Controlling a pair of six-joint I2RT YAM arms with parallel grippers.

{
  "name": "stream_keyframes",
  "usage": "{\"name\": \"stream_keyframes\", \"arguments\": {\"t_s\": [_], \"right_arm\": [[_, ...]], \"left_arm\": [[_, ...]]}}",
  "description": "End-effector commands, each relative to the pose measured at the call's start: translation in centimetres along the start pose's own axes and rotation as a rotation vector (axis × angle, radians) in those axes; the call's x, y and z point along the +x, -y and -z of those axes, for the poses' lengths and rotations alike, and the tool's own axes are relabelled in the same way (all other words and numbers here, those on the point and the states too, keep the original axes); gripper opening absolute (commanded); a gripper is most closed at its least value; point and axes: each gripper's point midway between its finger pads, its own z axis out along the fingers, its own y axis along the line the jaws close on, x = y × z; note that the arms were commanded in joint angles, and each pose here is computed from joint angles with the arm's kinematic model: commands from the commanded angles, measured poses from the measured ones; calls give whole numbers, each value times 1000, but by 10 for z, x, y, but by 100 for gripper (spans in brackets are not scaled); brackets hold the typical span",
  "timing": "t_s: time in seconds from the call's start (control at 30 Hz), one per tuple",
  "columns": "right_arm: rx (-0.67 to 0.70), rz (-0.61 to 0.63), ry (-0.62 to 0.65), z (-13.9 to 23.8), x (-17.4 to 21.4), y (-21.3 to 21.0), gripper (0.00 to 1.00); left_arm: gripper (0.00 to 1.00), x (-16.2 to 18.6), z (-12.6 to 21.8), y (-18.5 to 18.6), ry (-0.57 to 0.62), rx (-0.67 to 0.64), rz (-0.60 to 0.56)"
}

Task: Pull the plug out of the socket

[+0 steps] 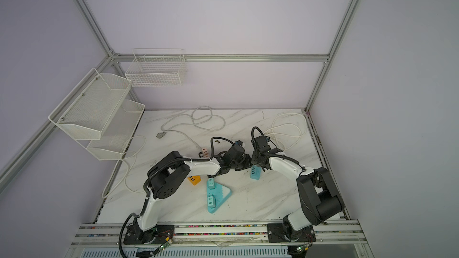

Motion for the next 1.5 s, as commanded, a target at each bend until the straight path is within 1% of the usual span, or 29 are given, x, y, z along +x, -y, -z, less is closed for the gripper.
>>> {"name": "stream_keyframes", "arguments": {"t_s": [0.0,0.1,0.33,0.37,0.5,0.63,0.73,0.87,0.93,1.1,1.17,1.27,1.37,1.47], "right_arm": [[-77,27,31,14,-6,-32,13],[-101,26,16,13,-4,-37,12],[-62,3,56,25,-11,-17,10],[-45,17,68,26,-14,-15,10],[-115,25,63,25,-13,-41,7],[-136,34,30,19,-9,-51,6],[-103,28,46,22,-12,-41,6],[-130,6,62,29,-18,-32,6],[-117,11,70,29,-20,-30,4],[-150,17,50,26,-16,-43,1],[-140,16,43,26,-15,-41,2],[-102,5,72,31,-22,-27,1],[-75,-9,88,34,-26,-18,2],[-87,10,63,28,-22,-26,0]], "left_arm": [[17,53,-7,-32,-122,-117,-8],[17,51,-3,-36,-107,-131,-11],[17,51,-1,-38,-105,-138,-16],[17,50,-2,-38,-104,-136,-16],[17,50,-4,-33,-108,-124,-17],[17,51,-5,-35,-107,-129,-16],[17,52,-3,-40,-105,-144,-14],[17,53,-3,-47,-108,-176,-8],[17,55,-5,-49,-112,-179,-7],[17,56,-7,-48,-115,-185,-12],[17,56,-5,-51,-114,-204,-15],[17,55,-3,-54,-106,-211,-18],[17,58,-5,-48,-120,-194,-24],[17,59,-6,-40,-115,-184,-46]]}}
